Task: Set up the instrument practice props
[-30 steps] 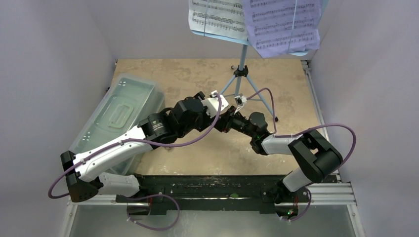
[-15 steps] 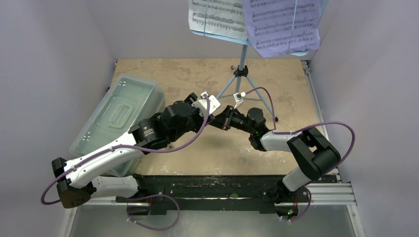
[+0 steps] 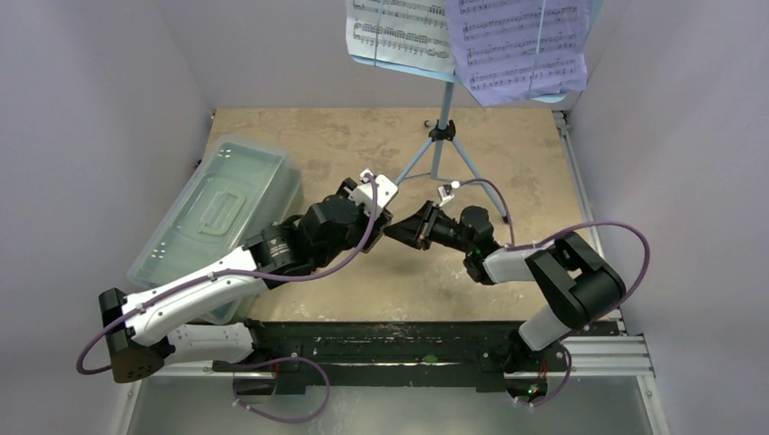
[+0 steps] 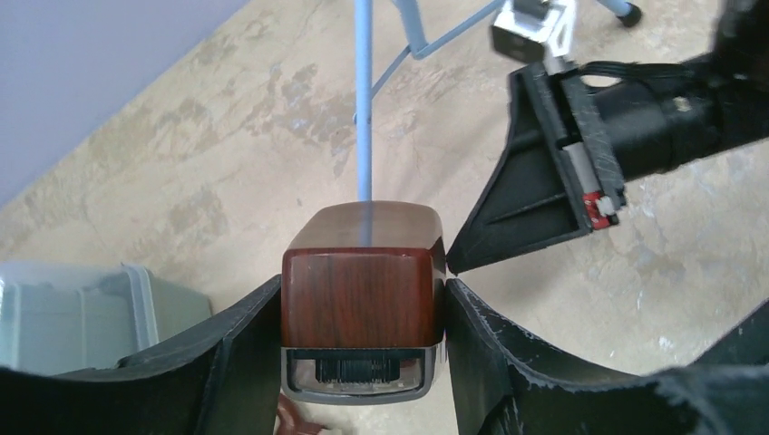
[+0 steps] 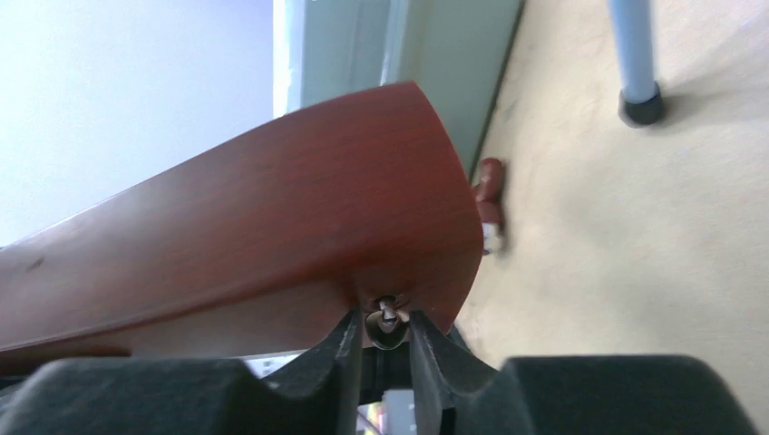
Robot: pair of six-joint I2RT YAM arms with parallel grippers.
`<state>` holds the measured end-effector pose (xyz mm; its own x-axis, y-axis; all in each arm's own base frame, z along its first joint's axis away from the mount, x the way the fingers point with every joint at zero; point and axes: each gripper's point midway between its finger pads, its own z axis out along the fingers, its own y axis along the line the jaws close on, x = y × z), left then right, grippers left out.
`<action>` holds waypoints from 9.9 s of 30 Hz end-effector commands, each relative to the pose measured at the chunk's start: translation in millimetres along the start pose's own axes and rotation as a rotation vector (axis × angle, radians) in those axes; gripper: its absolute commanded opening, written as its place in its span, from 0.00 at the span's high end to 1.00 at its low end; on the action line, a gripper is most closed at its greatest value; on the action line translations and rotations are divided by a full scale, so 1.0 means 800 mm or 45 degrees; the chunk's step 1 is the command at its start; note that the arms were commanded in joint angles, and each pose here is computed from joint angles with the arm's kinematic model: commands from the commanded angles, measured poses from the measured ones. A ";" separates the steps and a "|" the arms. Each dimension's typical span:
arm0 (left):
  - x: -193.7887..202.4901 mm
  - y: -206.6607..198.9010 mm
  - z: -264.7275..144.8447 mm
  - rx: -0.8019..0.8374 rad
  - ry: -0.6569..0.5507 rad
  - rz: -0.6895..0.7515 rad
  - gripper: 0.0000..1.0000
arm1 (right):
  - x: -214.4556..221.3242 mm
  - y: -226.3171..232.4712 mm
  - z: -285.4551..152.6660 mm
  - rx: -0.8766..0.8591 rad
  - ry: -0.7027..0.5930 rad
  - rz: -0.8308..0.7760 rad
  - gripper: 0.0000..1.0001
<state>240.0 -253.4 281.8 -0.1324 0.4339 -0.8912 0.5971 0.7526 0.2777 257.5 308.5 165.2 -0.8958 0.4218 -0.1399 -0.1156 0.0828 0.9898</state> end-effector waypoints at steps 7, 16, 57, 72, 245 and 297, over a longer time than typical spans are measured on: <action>0.065 0.005 0.048 -0.475 0.193 -0.718 1.00 | -0.068 -0.065 -0.060 0.698 -0.186 -0.725 0.24; 0.107 -0.016 0.076 -0.654 0.288 -1.010 1.00 | -0.037 -0.056 -0.082 0.626 -0.103 -1.052 0.04; 0.014 0.097 -0.066 -0.557 -0.147 -0.903 0.00 | -0.014 0.047 0.034 1.044 -0.406 -1.351 0.34; 0.046 0.034 -0.040 -0.201 -0.105 -0.705 0.00 | 0.013 0.076 0.031 0.101 0.330 -1.963 0.36; 0.072 -0.033 0.086 0.711 -0.490 0.382 1.00 | 0.000 0.047 -0.065 -0.456 -0.106 -1.860 1.00; 0.019 0.015 -0.001 0.490 -0.236 -0.354 0.00 | -0.188 -0.054 -0.149 1.527 -0.302 -1.227 0.01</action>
<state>249.5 -254.2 260.3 0.0277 0.1793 -0.9834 0.8882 0.4469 0.1065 332.1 87.4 104.4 -0.6964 0.0166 -0.7175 0.1122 0.9900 -0.0860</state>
